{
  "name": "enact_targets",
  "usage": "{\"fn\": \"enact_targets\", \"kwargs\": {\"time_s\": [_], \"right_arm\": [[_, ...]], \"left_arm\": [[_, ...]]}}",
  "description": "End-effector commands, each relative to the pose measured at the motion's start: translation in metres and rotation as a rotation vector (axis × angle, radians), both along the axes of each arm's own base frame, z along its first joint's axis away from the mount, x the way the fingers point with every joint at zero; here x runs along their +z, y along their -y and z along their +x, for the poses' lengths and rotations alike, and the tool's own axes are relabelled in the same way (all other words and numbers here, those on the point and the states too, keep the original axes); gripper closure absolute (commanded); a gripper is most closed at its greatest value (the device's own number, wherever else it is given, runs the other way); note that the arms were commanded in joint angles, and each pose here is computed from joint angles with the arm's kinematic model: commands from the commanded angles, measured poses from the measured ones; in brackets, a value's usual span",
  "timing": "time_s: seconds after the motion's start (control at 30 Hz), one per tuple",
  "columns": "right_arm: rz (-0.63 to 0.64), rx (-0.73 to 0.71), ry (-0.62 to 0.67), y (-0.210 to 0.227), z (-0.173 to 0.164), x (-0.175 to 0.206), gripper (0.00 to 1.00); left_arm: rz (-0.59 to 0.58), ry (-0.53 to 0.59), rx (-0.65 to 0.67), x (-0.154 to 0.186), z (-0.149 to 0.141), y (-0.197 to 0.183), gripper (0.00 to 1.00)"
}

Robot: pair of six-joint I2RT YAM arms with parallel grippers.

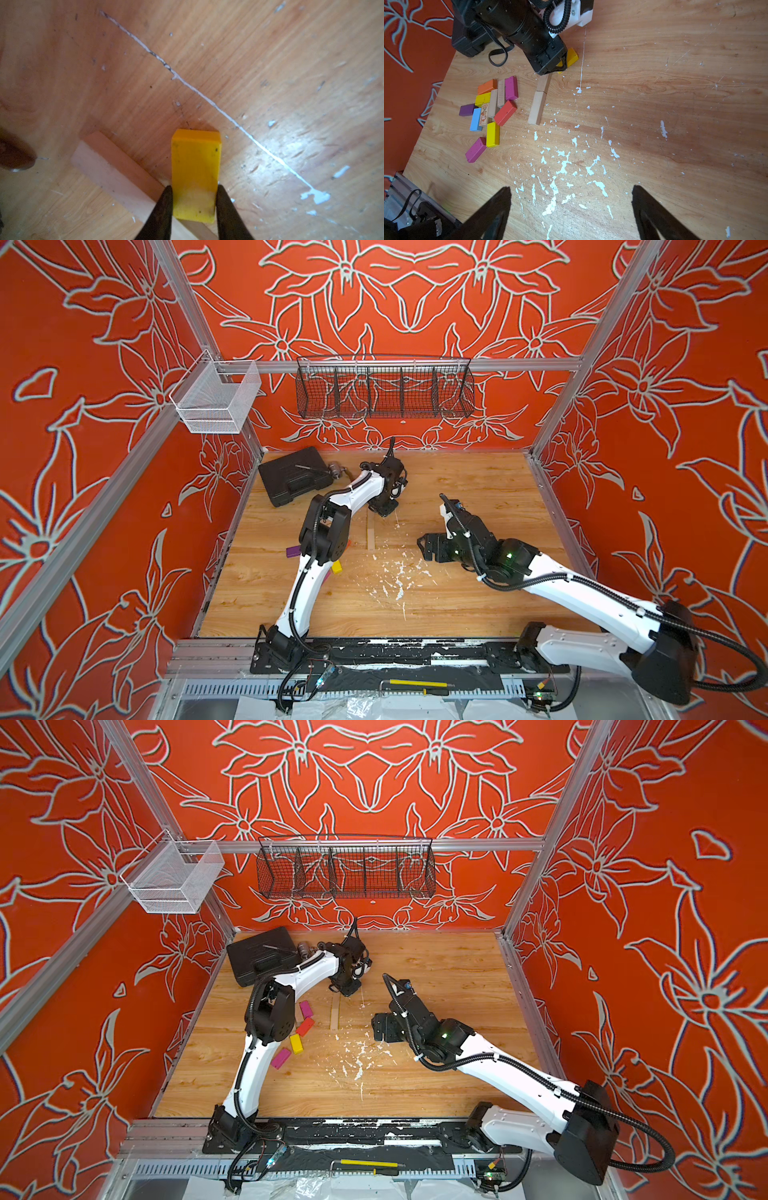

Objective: Assemble the letter k with building blocks
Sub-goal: Assemble the building block at the center of the board.

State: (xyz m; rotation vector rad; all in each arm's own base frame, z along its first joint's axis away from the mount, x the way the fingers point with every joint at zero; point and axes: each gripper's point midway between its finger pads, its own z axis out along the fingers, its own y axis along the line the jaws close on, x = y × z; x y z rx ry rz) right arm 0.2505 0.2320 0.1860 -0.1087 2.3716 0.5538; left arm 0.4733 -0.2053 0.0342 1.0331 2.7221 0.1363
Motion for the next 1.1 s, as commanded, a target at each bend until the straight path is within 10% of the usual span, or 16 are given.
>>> {"fn": "enact_targets", "kwargs": {"time_s": [0.0,0.67,1.07], "right_arm": [[0.007,-0.006,-0.015,-0.002,-0.002,-0.003,0.08],[0.019,-0.006,-0.012,-0.004,-0.001,0.0,0.08],[0.032,-0.002,0.003,-0.003,-0.001,0.006,0.08]], "left_arm": [[0.006,-0.018,-0.009,0.0,-0.005,0.001,0.66],[-0.113,0.09,0.089,0.057,-0.006,0.006,0.61],[-0.292,0.222,0.55,0.142,-0.071,-0.045,0.62]]}}
